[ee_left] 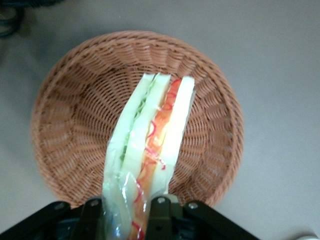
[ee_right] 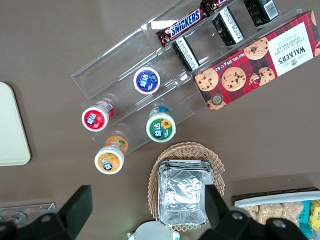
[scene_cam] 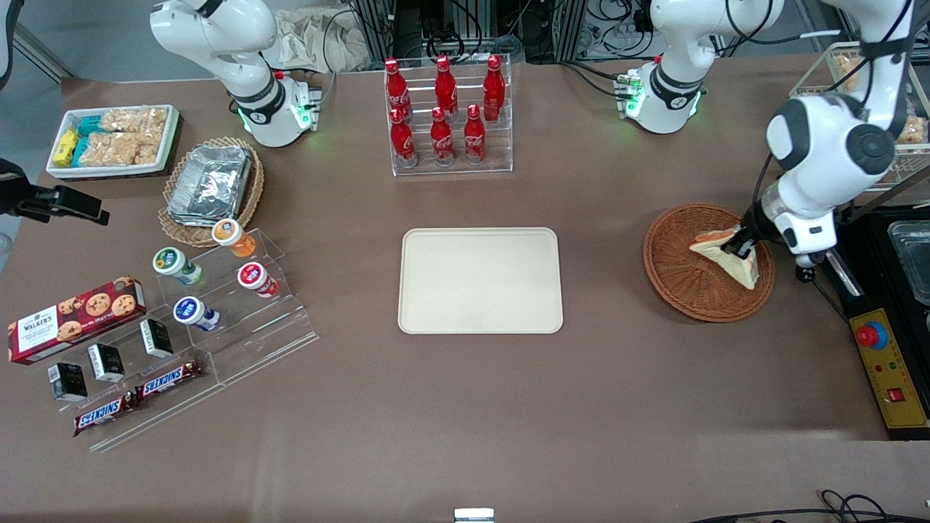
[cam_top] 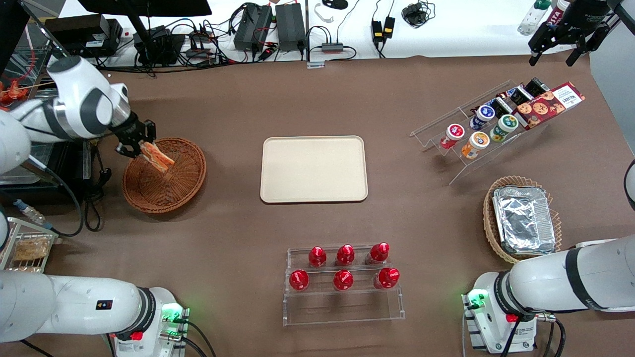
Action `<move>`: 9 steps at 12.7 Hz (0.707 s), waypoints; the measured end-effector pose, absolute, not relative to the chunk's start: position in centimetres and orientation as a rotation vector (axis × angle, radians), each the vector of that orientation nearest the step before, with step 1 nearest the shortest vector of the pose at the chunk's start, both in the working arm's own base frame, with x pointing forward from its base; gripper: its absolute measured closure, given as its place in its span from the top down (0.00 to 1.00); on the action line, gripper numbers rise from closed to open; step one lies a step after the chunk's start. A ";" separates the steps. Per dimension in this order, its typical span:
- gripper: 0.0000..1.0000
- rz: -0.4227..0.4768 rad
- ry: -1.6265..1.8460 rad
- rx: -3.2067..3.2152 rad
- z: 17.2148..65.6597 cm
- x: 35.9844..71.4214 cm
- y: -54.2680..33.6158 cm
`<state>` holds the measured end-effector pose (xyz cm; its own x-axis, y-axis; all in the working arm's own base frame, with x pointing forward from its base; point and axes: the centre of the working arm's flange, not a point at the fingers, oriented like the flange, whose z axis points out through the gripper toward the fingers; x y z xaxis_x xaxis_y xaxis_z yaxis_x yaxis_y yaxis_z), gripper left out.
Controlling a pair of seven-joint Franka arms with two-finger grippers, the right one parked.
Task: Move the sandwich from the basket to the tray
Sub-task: 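Close the left gripper on the sandwich and lift it, then carry the held sandwich with the left gripper over the cream tray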
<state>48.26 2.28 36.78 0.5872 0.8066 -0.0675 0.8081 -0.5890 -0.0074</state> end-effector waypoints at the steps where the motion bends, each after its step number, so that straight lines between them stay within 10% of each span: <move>1: 0.24 -0.136 1.390 2.796 39.9 49.0 2.2; 9: 0.24 -0.078 0.911 3.048 60.2 51.2 -2.9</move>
